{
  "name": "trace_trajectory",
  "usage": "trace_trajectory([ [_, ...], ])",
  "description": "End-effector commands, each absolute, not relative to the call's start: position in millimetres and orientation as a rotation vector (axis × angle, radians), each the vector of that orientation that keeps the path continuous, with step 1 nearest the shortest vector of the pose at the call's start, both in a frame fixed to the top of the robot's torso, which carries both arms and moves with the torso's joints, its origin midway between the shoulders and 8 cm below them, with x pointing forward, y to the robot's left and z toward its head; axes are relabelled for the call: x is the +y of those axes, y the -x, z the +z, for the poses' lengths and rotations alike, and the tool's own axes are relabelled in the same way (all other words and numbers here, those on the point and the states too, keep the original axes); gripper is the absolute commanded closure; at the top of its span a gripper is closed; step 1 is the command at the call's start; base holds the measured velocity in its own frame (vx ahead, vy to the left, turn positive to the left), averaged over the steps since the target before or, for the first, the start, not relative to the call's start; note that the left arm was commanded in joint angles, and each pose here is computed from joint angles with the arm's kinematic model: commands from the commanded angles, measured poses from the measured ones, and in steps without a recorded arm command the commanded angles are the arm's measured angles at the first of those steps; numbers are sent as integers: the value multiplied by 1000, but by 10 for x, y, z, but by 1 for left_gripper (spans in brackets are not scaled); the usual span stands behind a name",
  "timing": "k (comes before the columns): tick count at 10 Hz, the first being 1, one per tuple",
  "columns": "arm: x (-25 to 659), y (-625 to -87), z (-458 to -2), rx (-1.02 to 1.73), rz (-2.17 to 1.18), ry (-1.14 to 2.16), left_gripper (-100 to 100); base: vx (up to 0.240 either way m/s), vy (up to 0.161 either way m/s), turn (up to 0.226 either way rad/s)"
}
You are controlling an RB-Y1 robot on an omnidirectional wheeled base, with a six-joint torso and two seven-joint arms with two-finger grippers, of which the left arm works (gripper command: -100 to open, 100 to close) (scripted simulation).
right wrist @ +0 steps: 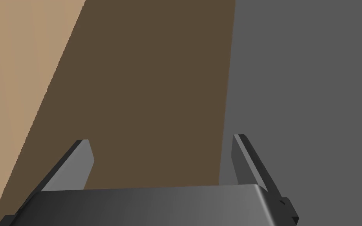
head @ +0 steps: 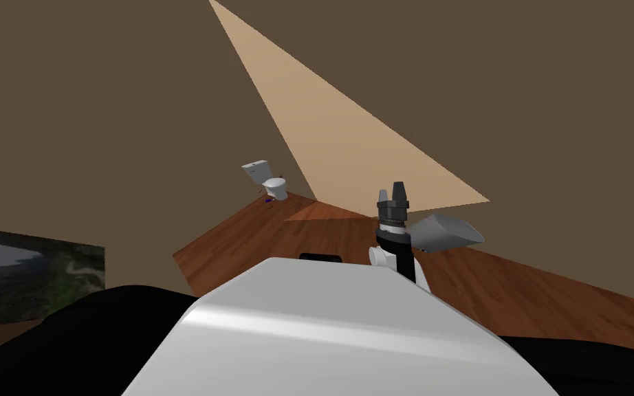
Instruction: Push the door open
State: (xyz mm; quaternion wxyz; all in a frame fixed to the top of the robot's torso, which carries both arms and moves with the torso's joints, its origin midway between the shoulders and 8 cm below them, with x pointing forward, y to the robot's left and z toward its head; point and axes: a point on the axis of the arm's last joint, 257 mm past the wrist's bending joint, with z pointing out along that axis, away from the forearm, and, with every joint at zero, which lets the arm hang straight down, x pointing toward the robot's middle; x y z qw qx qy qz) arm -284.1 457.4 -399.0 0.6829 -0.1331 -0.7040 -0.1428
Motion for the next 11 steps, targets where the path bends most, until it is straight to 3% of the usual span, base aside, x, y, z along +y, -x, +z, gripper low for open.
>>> trace_trajectory([
  [1, 4435, 2914, -3986, -1574, -277, 262, -100, -192, -76, -234],
  [4, 4278, 2989, -3999, -1569, -243, 237, -100, -145, -55, -186],
  [11, 4143, 3138, -4022, -1568, -200, 234, -100, -225, -87, 72],
])
